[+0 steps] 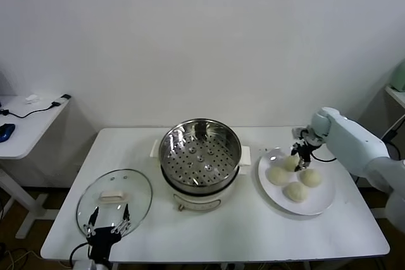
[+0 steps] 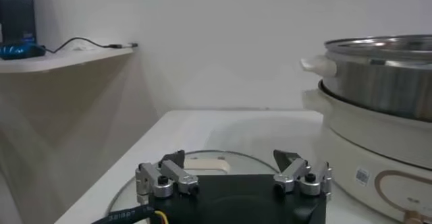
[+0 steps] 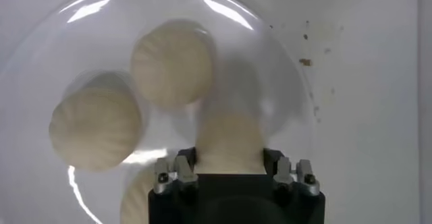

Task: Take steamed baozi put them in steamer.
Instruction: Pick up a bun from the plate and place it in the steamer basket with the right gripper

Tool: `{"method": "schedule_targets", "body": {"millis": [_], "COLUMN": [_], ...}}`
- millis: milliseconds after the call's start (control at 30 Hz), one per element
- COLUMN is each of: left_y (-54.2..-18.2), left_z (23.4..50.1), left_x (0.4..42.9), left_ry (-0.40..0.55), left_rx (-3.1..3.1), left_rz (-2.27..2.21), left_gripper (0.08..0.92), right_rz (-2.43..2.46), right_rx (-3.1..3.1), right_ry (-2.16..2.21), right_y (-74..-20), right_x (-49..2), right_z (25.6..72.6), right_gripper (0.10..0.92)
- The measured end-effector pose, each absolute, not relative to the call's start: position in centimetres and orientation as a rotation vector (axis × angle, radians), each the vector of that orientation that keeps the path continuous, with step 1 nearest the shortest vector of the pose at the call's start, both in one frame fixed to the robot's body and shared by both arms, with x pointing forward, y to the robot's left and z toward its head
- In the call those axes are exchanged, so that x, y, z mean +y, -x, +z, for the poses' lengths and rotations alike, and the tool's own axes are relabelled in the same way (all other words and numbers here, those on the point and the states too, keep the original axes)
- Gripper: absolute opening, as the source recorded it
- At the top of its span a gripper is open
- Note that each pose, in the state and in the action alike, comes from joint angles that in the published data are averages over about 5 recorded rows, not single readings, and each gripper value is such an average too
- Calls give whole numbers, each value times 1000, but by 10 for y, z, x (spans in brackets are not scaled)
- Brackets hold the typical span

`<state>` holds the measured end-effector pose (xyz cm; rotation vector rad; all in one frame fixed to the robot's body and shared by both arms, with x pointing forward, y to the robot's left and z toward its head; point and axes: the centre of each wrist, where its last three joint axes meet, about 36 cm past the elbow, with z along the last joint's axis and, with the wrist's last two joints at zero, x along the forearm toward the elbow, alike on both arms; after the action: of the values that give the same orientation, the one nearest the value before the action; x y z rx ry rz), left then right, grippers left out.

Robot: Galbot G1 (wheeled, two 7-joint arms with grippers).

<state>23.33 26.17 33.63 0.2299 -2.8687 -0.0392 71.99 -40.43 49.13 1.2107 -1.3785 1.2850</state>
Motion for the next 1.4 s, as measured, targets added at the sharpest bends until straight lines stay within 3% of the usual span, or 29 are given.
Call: {"method": "schedule_targets", "body": {"millis": [233, 400, 533, 900, 1400], "left_y": [-232, -230, -229, -223, -224], "left_z": [339, 341, 342, 343, 341], "left_x": [260, 257, 254, 250, 248], "left_ry": [-222, -211, -205, -209, -210], "left_rx": [-2875, -2877, -2880, -2877, -2875], "left_rz": [-46, -53, -57, -72, -76], "left_gripper": [823, 823, 823, 823, 823], "right_rz": [1457, 1639, 1788, 2128, 2309], "right_rx": [-1394, -1356, -1255, -798, -462], "right_ry": [-1319, -1461, -1613, -1937, -2094], "right_y": [-733, -727, -708, -671, -718], "right_x": [-356, -292, -230, -117, -60], "right_z": [588, 663, 694, 676, 619], "right_gripper": [645, 645, 653, 662, 662]}}
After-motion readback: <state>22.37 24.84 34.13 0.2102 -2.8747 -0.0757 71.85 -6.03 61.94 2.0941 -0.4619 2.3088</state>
